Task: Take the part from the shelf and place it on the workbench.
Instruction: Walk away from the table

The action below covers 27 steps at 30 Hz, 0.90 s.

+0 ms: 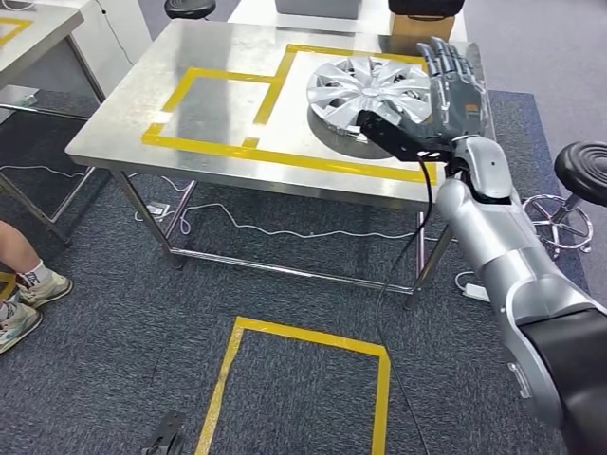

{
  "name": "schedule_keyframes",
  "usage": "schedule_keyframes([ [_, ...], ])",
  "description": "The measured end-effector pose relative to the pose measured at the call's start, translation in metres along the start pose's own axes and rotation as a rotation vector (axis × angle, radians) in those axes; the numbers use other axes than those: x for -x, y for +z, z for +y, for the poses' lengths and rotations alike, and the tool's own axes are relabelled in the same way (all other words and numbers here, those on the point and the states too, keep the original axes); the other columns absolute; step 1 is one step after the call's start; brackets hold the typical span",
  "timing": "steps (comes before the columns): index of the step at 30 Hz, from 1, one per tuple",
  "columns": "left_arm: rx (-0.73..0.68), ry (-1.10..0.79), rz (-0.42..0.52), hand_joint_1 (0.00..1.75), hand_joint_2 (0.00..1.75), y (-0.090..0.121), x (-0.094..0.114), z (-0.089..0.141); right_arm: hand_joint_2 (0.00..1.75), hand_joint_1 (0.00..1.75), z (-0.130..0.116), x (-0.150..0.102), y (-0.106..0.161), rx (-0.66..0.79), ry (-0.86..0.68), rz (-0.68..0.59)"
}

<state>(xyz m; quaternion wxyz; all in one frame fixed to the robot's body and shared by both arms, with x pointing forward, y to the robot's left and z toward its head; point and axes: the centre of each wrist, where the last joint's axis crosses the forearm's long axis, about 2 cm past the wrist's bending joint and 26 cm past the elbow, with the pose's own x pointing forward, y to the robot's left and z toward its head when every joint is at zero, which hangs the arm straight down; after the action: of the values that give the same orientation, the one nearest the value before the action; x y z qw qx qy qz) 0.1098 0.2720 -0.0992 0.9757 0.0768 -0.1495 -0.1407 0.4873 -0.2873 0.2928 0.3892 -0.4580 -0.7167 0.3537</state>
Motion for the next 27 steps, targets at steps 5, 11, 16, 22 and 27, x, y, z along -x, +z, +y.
schedule_keyframes([
  [5, -0.011, 0.033, 0.006, 0.0, 0.0, 0.001, 0.013, -0.003, 0.0, 0.0, 0.041, 0.038, 0.062, 0.085, -0.297, 0.156],
  [11, -0.019, 0.062, 0.014, 0.0, 0.0, 0.003, 0.029, -0.007, 0.0, 0.0, 0.095, 0.074, 0.155, 0.102, -0.465, 0.346],
  [16, -0.024, 0.065, 0.029, 0.0, 1.31, 0.004, 0.036, -0.007, 0.0, 0.0, 0.123, 0.087, 0.221, 0.017, -0.516, 0.552],
  [22, -0.049, 0.048, 0.039, 0.0, 1.75, 0.004, 0.039, -0.008, 0.0, 0.0, 0.179, 0.057, 0.373, -0.355, -0.76, 1.093],
  [27, -0.066, 0.045, 0.04, 0.0, 1.75, 0.004, 0.04, -0.007, 0.0, 0.0, 0.199, -0.02, 0.493, -0.674, -0.875, 1.447],
])
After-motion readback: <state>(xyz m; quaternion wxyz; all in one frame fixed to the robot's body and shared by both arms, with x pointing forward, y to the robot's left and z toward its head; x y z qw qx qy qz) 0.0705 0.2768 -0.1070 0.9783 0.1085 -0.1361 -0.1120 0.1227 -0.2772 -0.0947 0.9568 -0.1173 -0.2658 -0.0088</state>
